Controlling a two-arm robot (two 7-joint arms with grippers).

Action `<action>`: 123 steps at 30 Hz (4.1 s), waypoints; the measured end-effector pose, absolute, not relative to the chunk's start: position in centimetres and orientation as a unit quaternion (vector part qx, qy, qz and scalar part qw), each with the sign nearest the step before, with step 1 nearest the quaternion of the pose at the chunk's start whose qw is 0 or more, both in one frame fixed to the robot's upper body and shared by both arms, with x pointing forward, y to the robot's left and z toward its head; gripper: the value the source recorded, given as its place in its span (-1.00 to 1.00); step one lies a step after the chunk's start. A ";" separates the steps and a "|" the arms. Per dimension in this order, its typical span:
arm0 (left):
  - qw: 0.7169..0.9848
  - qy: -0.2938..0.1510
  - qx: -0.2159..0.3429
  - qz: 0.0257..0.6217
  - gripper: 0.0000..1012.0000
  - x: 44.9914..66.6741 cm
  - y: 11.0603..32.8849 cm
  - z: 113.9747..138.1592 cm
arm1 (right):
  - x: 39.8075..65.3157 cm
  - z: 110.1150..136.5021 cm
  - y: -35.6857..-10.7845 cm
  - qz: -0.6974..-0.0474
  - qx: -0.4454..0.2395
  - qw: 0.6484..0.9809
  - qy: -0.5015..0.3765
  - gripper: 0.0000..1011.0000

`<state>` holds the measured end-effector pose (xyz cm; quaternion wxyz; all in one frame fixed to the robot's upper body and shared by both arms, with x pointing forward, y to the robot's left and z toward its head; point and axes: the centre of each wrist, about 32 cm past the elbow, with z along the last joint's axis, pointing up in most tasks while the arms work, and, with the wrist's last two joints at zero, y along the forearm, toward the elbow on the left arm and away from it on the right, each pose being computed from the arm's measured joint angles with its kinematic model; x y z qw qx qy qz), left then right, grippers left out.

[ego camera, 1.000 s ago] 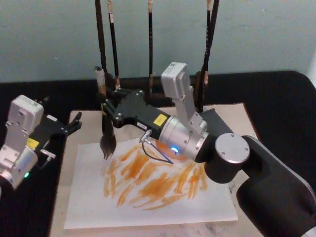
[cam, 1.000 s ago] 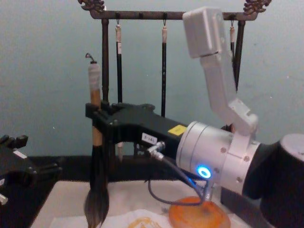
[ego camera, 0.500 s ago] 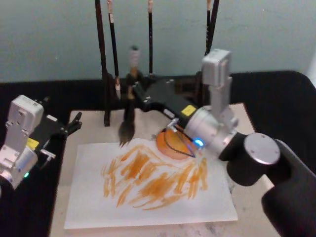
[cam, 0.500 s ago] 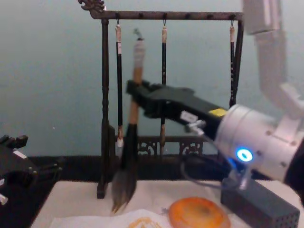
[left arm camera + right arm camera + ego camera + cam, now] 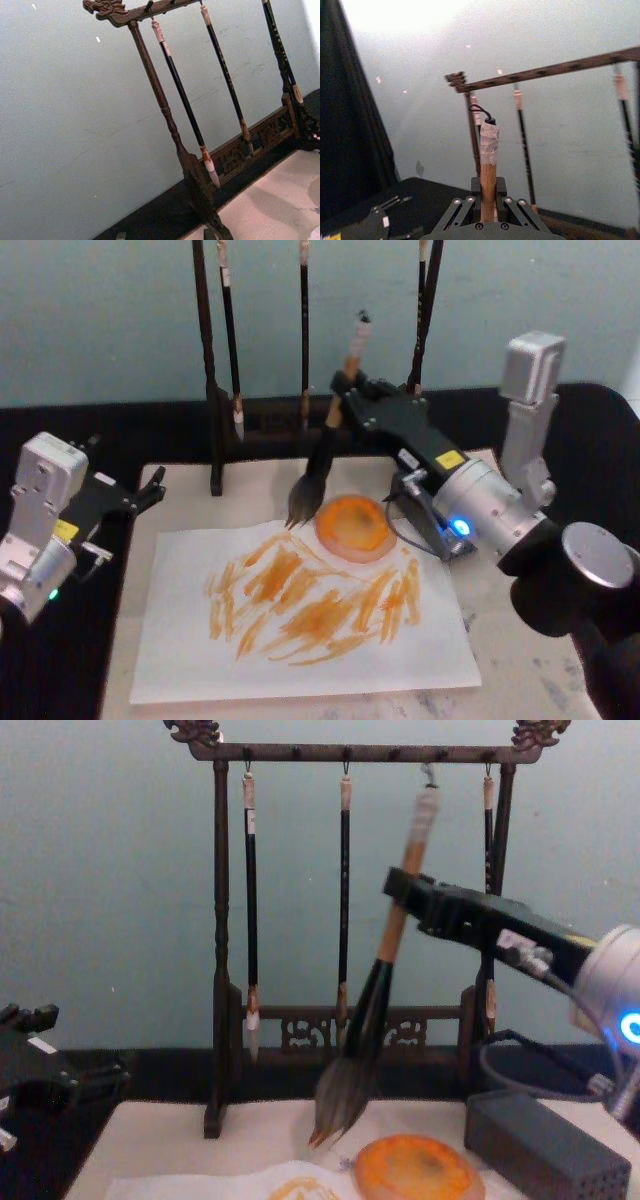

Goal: Pick up the brush from the inkstone, write on the paper, then place the brush back to its original position.

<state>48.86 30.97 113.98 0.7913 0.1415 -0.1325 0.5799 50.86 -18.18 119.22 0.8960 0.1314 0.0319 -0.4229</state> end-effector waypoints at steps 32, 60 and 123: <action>0.791 -0.132 0.141 0.580 0.98 48.9 31.0 114.0 | 51.0 116.1 -24.1 -0.496 0.228 0.784 0.295 -0.65; 0.791 -0.132 0.141 0.580 0.98 48.9 31.0 114.0 | 54.0 113.4 -25.1 -0.525 0.242 0.735 0.355 -0.65; 0.791 -0.132 0.142 0.580 0.98 48.9 31.0 114.0 | 54.8 112.0 -24.9 -0.535 0.244 0.702 0.402 -0.65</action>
